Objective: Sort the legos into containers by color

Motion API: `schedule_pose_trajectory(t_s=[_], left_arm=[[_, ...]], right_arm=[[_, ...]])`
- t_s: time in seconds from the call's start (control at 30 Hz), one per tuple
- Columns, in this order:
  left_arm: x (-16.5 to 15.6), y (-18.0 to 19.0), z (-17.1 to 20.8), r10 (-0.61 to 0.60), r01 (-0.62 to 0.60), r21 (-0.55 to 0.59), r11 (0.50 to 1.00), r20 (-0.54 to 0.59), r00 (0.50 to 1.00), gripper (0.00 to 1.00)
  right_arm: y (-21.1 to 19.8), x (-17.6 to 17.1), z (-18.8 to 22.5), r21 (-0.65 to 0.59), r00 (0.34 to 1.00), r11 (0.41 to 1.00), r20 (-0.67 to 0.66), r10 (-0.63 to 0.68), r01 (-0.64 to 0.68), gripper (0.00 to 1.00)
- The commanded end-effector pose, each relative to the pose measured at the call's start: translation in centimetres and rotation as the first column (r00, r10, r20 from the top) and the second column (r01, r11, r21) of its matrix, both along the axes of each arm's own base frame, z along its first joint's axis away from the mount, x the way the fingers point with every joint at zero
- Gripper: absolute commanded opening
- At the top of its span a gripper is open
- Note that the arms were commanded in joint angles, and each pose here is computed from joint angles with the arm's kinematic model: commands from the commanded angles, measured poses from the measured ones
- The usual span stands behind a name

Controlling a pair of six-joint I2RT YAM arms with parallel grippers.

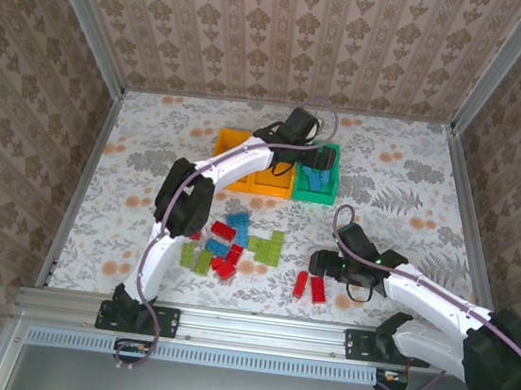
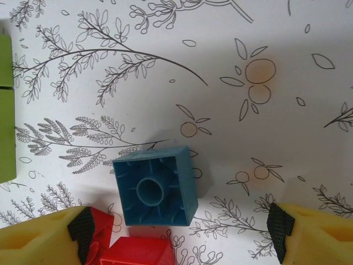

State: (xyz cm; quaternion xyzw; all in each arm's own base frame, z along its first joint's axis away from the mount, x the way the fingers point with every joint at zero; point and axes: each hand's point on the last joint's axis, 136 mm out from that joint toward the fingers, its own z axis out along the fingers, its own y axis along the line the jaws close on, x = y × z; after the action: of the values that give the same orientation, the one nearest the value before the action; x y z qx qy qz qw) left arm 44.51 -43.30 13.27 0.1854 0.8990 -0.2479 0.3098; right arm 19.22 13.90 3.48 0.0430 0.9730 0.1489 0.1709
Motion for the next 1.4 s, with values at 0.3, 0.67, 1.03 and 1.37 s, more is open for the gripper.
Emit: schedule_pose_trajectory(t_s=[0.3, 0.67, 1.03, 1.37], left_arm=[[-5.5, 7.9, 8.6, 0.049, -0.044, -0.029, 0.999, 0.188, 0.981, 1.00], [-9.8, 13.3, 4.5, 0.123, -0.125, 0.009, 0.992, 0.121, 0.985, 1.00], [-12.2, 17.7, 2.5, 0.221, -0.224, 0.021, 0.974, 0.092, 0.971, 1.00], [-14.5, 20.7, 1.5, 0.255, -0.260, 0.059, 0.964, 0.090, 0.963, 1.00]], right_arm=[[1.2, 1.7, 1.4, -0.038, 0.999, 0.998, 0.028, 0.044, -0.043, 0.84], [1.2, 1.8, -0.5, -0.146, 0.997, 0.986, -0.043, 0.072, -0.077, 0.70], [1.3, 3.3, 0.6, -0.190, 0.996, 0.978, 0.001, 0.088, -0.087, 0.34], [1.5, 8.8, 6.1, -0.195, 0.987, 0.979, 0.136, 0.085, -0.057, 0.30]])
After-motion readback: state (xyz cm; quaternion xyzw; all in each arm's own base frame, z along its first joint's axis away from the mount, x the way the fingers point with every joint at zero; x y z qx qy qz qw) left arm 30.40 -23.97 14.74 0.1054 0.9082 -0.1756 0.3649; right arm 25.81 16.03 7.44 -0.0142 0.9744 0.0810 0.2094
